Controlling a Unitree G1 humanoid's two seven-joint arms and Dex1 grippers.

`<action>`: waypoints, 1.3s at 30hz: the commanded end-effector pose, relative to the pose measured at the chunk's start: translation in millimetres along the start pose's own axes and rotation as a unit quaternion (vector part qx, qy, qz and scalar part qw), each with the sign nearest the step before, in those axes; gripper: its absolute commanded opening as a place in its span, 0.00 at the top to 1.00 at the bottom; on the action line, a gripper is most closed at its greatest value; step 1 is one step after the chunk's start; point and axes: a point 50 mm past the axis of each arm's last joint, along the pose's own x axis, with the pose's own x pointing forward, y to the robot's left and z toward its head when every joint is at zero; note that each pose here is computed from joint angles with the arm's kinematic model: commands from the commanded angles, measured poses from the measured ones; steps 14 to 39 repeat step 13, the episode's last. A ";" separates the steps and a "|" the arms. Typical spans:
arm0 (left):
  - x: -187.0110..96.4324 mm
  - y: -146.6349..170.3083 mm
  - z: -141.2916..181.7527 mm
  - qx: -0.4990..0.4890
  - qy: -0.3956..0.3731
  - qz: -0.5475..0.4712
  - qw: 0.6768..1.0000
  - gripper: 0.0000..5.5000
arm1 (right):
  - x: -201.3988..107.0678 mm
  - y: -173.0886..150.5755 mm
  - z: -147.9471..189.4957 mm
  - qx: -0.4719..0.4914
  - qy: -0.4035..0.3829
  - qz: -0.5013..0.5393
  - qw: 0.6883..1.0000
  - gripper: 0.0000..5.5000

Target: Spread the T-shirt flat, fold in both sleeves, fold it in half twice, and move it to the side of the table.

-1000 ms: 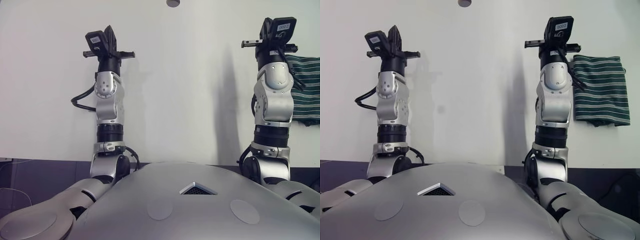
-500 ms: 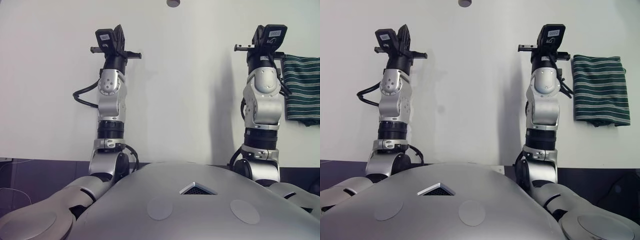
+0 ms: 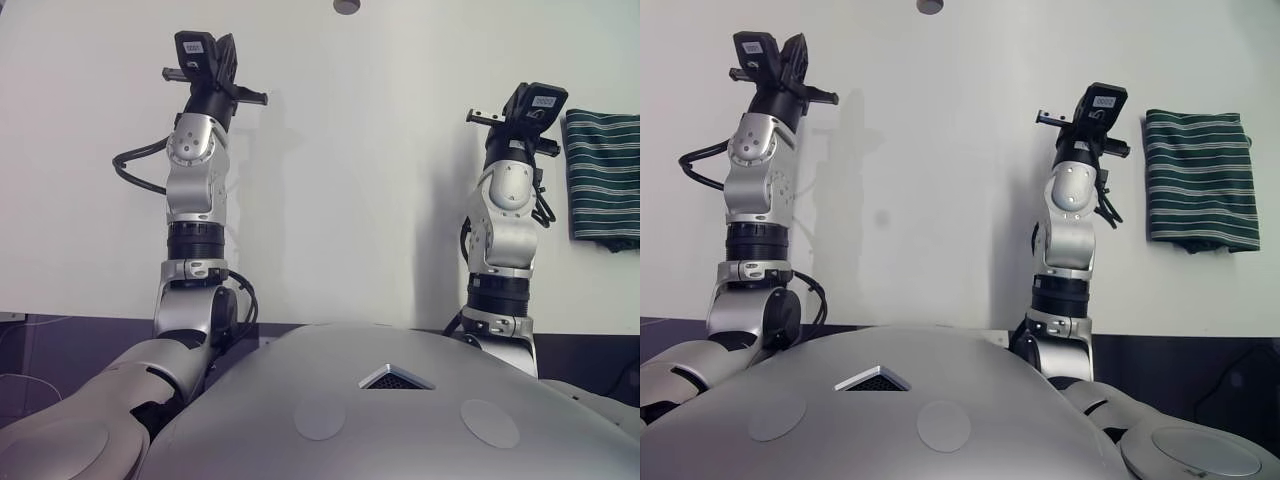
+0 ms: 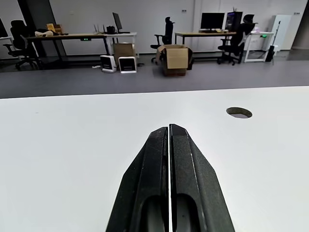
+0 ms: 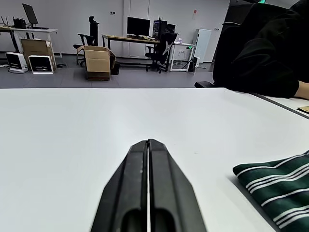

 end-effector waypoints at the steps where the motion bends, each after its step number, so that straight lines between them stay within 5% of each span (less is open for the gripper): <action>1: 3.0 -3.2 -1.2 -0.005 -0.002 0.005 1.000 0.99 | 7.1 -2.3 -2.7 -0.005 0.000 0.004 1.000 1.00; 39: 10.9 -0.2 1.1 -0.003 -0.021 0.017 1.000 0.99 | 18.5 -6.6 2.2 -0.007 -0.018 0.004 1.000 1.00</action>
